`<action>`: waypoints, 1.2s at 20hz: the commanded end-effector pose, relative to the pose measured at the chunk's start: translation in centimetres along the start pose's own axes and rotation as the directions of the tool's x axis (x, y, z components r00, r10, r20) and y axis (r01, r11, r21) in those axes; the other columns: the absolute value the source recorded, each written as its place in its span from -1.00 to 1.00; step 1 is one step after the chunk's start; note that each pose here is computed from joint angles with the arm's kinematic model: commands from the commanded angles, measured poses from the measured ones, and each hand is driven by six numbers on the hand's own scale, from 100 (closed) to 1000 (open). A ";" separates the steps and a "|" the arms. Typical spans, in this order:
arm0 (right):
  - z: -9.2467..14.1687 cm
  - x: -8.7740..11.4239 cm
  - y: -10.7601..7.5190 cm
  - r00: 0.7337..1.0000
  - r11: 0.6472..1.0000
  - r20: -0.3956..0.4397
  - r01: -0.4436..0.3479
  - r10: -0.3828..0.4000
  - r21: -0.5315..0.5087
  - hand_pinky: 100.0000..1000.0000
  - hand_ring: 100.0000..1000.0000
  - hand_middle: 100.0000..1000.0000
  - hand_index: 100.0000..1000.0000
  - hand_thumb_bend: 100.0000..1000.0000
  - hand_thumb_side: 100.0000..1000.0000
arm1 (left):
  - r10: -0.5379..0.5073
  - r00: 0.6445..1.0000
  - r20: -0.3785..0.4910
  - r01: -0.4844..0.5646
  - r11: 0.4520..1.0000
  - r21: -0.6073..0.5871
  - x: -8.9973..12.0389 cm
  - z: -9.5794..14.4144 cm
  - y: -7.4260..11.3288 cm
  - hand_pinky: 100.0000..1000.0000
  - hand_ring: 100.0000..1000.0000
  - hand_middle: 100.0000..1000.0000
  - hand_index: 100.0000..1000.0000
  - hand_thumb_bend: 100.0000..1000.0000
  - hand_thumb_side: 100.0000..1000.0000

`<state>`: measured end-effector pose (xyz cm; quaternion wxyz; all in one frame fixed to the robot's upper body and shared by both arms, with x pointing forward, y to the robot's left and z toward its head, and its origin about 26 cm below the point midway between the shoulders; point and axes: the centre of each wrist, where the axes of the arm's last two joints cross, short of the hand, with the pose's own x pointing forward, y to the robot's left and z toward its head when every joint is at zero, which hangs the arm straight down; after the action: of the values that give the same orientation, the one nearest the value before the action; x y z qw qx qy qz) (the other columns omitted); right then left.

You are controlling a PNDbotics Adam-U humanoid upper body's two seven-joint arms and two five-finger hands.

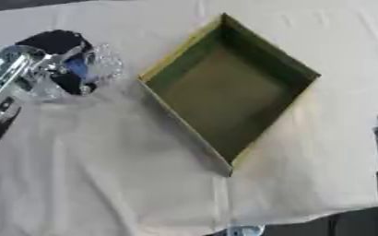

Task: Pick up objects on the table and place them in the box.

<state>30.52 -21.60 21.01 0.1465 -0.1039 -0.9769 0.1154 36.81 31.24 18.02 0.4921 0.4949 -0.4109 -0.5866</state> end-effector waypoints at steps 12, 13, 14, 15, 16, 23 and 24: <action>0.4 0.0 -0.6 0.999 1.000 -0.031 -0.014 0.014 0.007 0.28 0.44 0.44 0.65 -1.00 1.00 | -0.253 0.967 -0.027 0.255 0.960 0.116 -1.5 2.6 8.8 -1.00 -0.99 -0.84 -0.59 -0.77 -1.00; 0.4 0.0 -0.6 0.999 1.000 -0.034 -0.015 0.015 0.008 0.28 0.44 0.44 0.65 -1.00 1.00 | -0.264 0.964 -0.022 0.265 0.957 0.117 -1.4 2.7 9.1 -1.00 -0.99 -0.83 -0.59 -0.78 -1.00; 0.5 0.0 -0.6 0.999 1.000 -0.036 -0.016 0.016 0.008 0.28 0.44 0.44 0.65 -1.00 1.00 | -0.272 0.962 -0.015 0.272 0.955 0.119 -1.2 2.7 9.4 -1.00 -0.99 -0.83 -0.59 -0.78 -1.00; 0.5 0.0 -0.7 0.999 1.000 -0.037 -0.017 0.017 0.008 0.28 0.44 0.44 0.65 -1.00 1.00 | -0.276 0.961 -0.011 0.276 0.954 0.119 -1.1 2.7 9.5 -1.00 -0.99 -0.83 -0.58 -0.78 -1.00; 0.5 0.0 -0.7 0.999 1.000 -0.039 -0.019 0.020 0.007 0.28 0.44 0.44 0.65 -1.00 1.00 | -0.280 0.960 -0.001 0.277 0.953 0.124 -0.8 2.7 9.8 -1.00 -0.99 -0.83 -0.58 -0.78 -1.00; 0.5 -0.1 -1.2 0.998 0.999 -0.050 -0.044 0.044 -0.002 0.28 0.45 0.44 0.65 -1.00 1.00 | -0.282 0.956 0.078 0.266 0.949 0.168 1.6 2.3 10.9 -1.00 -0.99 -0.83 -0.58 -0.79 -1.00; 0.5 -0.2 -1.3 0.997 0.999 -0.051 -0.050 0.050 -0.004 0.28 0.45 0.44 0.65 -1.00 1.00 | -0.284 0.955 0.090 0.266 0.948 0.175 2.0 2.3 11.1 -1.00 -0.99 -0.83 -0.58 -0.79 -1.00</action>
<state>30.36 -22.59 20.25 0.1769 -0.1229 -0.9702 0.1106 36.67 27.52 27.55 0.3559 0.5384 -0.4066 -0.6466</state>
